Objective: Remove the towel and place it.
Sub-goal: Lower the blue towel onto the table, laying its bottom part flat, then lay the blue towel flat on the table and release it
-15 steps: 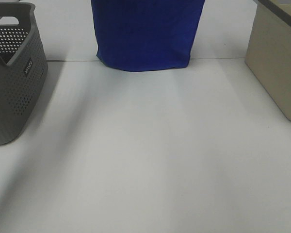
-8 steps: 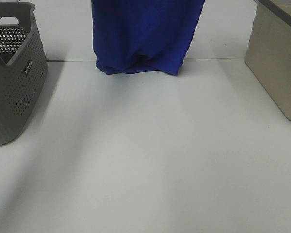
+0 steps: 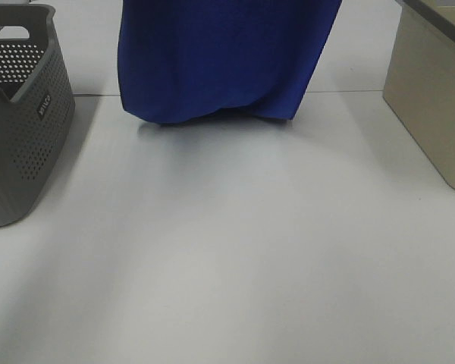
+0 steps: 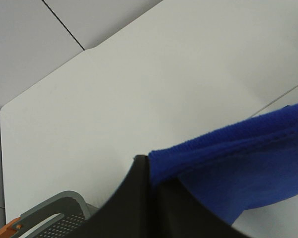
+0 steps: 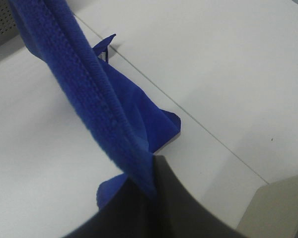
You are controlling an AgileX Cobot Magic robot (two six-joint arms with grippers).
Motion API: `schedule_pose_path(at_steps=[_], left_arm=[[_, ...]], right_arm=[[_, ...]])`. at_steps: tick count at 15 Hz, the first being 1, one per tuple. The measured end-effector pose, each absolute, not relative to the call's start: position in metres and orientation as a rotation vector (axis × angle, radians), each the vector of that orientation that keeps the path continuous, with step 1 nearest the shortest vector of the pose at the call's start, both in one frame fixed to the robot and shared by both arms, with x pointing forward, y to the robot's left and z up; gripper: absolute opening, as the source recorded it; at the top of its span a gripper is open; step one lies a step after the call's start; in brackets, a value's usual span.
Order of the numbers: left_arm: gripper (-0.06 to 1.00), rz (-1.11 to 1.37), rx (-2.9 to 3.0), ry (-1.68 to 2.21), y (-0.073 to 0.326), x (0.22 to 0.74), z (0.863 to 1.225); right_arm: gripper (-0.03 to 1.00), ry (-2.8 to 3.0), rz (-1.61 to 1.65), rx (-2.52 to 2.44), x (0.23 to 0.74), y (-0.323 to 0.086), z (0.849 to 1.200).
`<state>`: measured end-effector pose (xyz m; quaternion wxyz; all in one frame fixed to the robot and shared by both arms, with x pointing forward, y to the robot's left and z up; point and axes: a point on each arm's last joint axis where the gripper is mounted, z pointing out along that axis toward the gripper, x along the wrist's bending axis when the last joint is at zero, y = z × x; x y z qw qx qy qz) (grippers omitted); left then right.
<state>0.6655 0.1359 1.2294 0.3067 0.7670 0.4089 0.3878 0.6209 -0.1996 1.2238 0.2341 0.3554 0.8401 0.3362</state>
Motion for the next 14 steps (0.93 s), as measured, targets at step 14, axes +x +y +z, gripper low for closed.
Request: schedule_pose_path(at_steps=[14], left_arm=[[0.0, 0.482, 2.326, 1.202, 0.161, 0.555, 1.183]], right_arm=[[0.02, 2.522, 0.989, 1.284, 0.518, -0.206, 1.178]])
